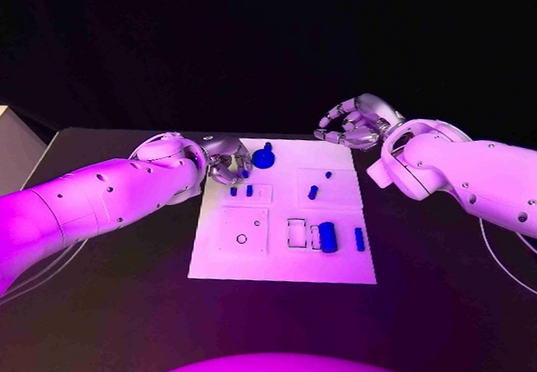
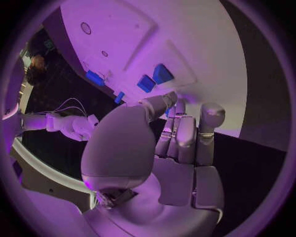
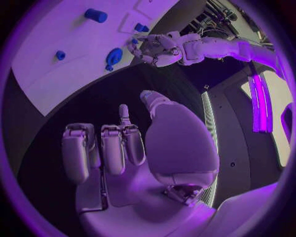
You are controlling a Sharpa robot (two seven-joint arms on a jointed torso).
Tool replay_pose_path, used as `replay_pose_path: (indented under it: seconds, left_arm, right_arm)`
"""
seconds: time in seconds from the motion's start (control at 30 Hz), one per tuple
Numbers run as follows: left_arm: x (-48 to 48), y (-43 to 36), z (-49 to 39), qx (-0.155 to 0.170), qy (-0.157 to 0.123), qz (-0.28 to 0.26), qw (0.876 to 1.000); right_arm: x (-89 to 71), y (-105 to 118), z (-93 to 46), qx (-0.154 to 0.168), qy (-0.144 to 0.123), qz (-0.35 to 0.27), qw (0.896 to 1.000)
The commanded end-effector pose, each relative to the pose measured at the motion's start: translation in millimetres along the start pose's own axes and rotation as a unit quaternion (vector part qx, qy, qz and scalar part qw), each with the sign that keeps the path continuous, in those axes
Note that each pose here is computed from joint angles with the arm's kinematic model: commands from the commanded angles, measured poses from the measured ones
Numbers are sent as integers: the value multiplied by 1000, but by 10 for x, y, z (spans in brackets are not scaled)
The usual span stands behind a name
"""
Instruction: Assemble the parts on the task board
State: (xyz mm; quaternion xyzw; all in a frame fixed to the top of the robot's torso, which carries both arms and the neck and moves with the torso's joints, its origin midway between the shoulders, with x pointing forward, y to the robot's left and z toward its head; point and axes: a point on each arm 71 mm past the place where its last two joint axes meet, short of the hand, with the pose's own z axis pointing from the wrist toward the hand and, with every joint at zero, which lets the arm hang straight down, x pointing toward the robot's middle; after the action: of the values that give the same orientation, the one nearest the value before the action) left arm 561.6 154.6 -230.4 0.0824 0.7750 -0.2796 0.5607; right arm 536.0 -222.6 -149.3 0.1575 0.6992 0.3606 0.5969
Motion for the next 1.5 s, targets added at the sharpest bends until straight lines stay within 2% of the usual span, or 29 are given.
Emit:
replay_pose_path:
  seconds: [0.03, 0.17, 0.27, 0.43, 0.53, 0.7, 0.77, 0.87, 0.93, 1.0, 1.07, 1.17, 1.3, 1.5]
  left_arm:
    - [2, 43, -10, -8, 4, 0, 1000]
    - [-28, 128, -41, -16, -7, 1, 1000]
    - [-79, 198, -70, -19, -27, -5, 999]
    - [-204, 305, -122, -23, -66, -27, 997]
    - [-317, 386, -187, -20, -85, -45, 995]
    - [-490, 476, -306, -16, -115, -145, 983]
    - [-537, 521, -383, -12, -126, -211, 969]
    - [-547, 575, -519, -1, -135, -305, 943]
    - [-523, 596, -604, 8, -132, -362, 922]
    - [-478, 608, -704, 19, -124, -425, 896]
    - [-436, 607, -783, 31, -113, -464, 878]
    - [-384, 591, -896, 52, -100, -505, 856]
    - [-344, 528, -1028, 81, -94, -550, 826]
    - [-325, 455, -1143, 108, -96, -583, 799]
  right_arm:
    - [-12, 3, 0, -5, -1, -4, 1000]
    - [-30, -10, -2, -5, -5, -4, 1000]
    - [-44, -24, -3, -4, -8, -4, 1000]
    - [-72, -50, -4, -4, -12, -13, 1000]
    - [-105, -82, -9, -10, -12, -34, 999]
    - [-141, -124, -12, -27, -8, -78, 997]
    - [-151, -136, -16, -35, -7, -108, 993]
    - [-144, -145, -25, -49, -5, -164, 985]
    - [-119, -151, -32, -59, -3, -203, 978]
    - [-70, -169, -40, -66, 2, -247, 967]
    - [-18, -192, -44, -69, 7, -281, 957]
    - [75, -235, -43, -67, 15, -326, 943]
    - [229, -301, -44, -57, 37, -375, 925]
    - [350, -333, -61, -53, 63, -401, 912]
